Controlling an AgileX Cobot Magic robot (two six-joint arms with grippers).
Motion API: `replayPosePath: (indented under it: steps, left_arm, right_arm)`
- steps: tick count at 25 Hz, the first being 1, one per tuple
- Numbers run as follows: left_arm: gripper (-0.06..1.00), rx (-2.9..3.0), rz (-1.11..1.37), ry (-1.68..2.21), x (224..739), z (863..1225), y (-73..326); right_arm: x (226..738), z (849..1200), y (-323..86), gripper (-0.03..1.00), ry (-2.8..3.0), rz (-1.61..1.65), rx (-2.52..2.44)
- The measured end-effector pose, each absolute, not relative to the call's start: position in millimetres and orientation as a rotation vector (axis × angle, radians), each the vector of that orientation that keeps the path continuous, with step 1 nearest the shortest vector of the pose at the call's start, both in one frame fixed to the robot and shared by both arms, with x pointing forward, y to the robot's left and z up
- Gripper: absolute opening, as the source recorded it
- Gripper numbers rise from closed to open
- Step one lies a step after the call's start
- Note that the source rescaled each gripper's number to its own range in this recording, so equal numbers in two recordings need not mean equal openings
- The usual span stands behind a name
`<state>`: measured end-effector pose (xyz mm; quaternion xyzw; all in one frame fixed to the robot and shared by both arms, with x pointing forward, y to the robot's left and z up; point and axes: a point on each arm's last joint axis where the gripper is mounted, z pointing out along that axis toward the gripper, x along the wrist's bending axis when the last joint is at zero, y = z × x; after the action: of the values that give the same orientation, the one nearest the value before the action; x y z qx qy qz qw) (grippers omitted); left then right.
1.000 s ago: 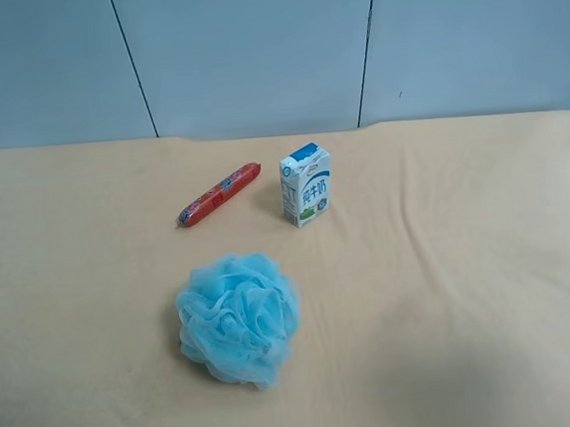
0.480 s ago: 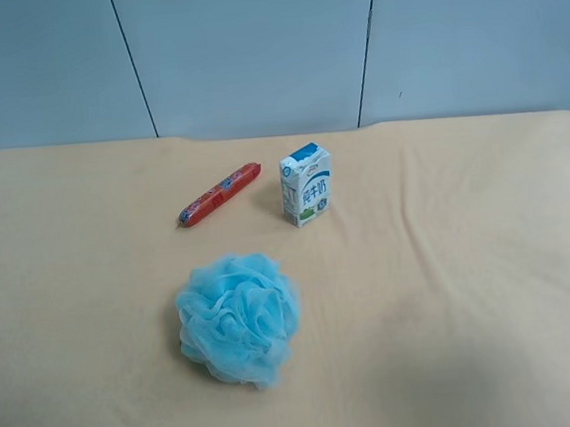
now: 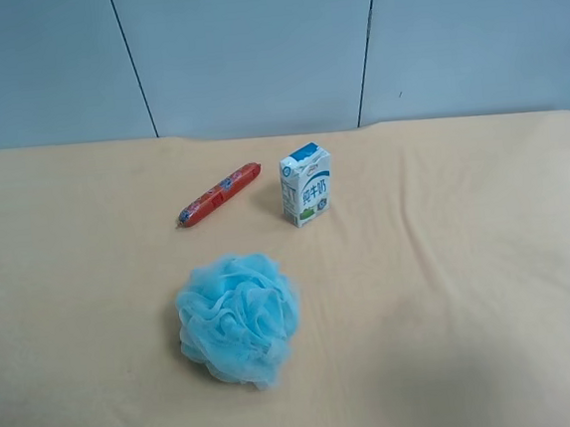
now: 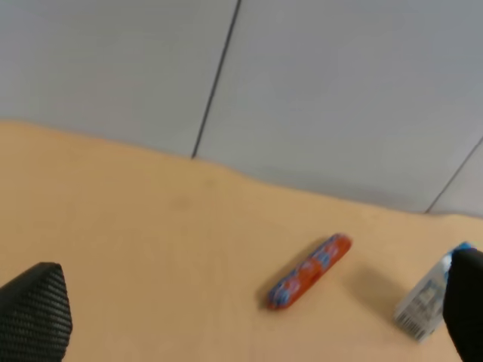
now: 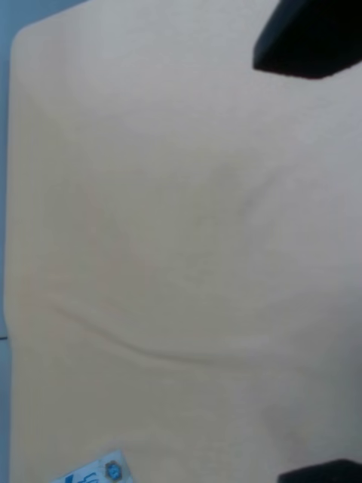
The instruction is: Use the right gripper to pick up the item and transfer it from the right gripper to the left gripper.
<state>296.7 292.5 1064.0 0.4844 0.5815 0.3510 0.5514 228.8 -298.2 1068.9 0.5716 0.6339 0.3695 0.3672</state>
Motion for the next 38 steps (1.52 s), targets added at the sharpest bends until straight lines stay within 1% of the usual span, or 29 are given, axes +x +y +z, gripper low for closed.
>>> replayPosePath:
  steps: [4, 8, 21, 27, 30, 38]
  left_arm:
    - [1.0, 1.184, 0.865, 1.399, 269.9, 1072.7, 297.0]
    - [1.0, 1.266, 0.872, 1.481, 251.9, 1070.0, 301.3]
    - [1.0, 1.3, 0.963, 1.511, 246.8, 1067.7, 308.2]
    - [1.0, 1.34, 0.944, 1.559, 240.3, 1068.8, 309.5]
    - [1.0, 1.417, 0.904, 1.637, 235.4, 1061.5, 310.6]
    - [1.0, 1.474, 0.918, 1.624, 237.8, 1055.8, 310.3]
  right_arm:
    - [228.8, 1068.9, -298.2, 1.0, 1.629, 0.949, 1.468]
    - [228.8, 1068.9, -298.2, 1.0, 1.629, 0.949, 1.468]
    - [228.8, 1068.9, -298.2, 1.0, 1.629, 0.949, 1.468]
    - [228.8, 1068.9, -298.2, 1.0, 1.629, 0.949, 1.468]
    - [228.8, 1068.9, -298.2, 1.0, 1.629, 0.949, 1.468]
    - [228.8, 1068.9, -298.2, 1.0, 1.629, 0.949, 1.468]
